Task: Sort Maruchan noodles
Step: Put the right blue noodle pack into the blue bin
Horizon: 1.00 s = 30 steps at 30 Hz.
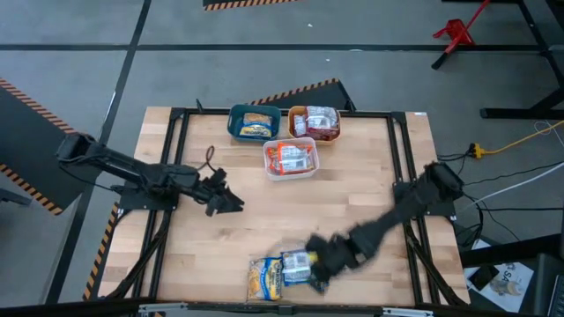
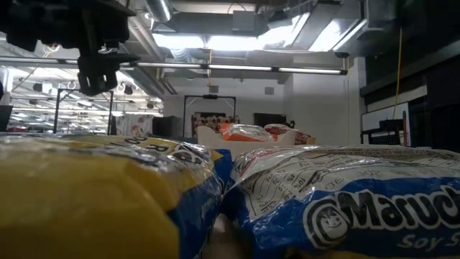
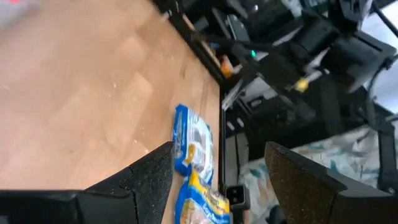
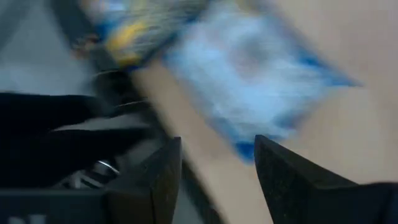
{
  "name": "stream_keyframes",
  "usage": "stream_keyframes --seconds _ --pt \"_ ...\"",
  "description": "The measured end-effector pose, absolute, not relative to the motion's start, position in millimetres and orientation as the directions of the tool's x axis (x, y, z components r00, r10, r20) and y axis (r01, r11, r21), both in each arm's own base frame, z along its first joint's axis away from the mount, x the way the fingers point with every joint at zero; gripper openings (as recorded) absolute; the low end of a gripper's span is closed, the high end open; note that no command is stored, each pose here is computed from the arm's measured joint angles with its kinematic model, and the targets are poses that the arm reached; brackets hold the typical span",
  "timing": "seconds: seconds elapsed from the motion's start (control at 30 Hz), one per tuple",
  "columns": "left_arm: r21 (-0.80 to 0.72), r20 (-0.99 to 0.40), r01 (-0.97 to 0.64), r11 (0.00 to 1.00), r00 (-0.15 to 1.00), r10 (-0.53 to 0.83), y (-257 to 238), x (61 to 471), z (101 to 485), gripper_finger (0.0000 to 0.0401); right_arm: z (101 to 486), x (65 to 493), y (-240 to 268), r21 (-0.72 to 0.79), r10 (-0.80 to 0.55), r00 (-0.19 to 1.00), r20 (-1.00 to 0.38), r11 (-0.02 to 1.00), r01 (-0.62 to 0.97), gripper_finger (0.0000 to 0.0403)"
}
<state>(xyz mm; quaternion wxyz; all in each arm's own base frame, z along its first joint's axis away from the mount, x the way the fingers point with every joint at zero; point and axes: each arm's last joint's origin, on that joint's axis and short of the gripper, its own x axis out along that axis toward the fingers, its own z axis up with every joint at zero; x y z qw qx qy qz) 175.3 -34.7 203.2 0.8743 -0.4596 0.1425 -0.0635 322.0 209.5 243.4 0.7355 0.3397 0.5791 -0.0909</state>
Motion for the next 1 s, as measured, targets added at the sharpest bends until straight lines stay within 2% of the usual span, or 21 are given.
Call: stream_keyframes --seconds 0.1,0.23,0.3,0.43,0.53,0.63,0.83,0.93,1.0 --pt "-0.822 -0.212 -0.029 0.569 0.943 -0.258 -38.0 184.3 195.1 0.0244 232.5 314.3 249.9 0.437 0.216 0.476 -0.852 0.794 0.423 0.0184" --pt "-0.818 -0.25 -0.05 0.573 0.928 -0.276 -41.7 188.4 187.1 0.0244 210.1 314.1 272.2 0.303 0.09 0.561 -0.823 0.905 0.299 0.0184" --pt "-0.819 -0.262 -0.045 0.572 0.916 -0.304 -44.0 189.0 184.8 0.0244 196.8 317.0 274.6 0.26 0.076 0.54 -0.838 0.926 0.272 0.0184" --pt "-0.822 -0.27 -0.037 0.568 0.903 -0.333 -46.8 188.1 183.8 0.0244 162.6 330.9 272.4 0.252 0.145 0.425 -0.894 0.945 0.208 0.0184" --pt "-0.823 -0.269 -0.038 0.566 0.905 -0.33 -47.3 188.0 184.0 0.0244 154.2 339.7 269.9 0.266 0.166 0.415 -0.895 0.944 0.195 0.0184" --pt "-0.83 -0.269 -0.044 0.556 0.905 -0.33 -47.5 187.9 184.0 0.0244 149.8 345.9 258.5 0.202 0.101 0.412 -0.905 0.957 0.209 0.0183" --pt "-0.828 -0.272 -0.058 0.558 0.911 -0.31 -46.8 188.1 183.8 0.0244 146.9 368.2 203.9 -0.025 -0.144 0.405 -0.903 0.958 0.286 0.0183" --pt "-0.811 -0.273 -0.064 0.582 0.921 -0.279 -45.9 188.3 183.7 0.0244 146.7 382.8 175.1 -0.041 -0.17 0.391 -0.904 0.947 0.317 0.0183" --pt "-0.789 -0.274 -0.069 0.611 0.929 -0.248 -44.9 188.6 183.7 0.0244 151.6 390.6 161.3 0.01 -0.124 0.4 -0.908 0.948 0.318 0.0183"
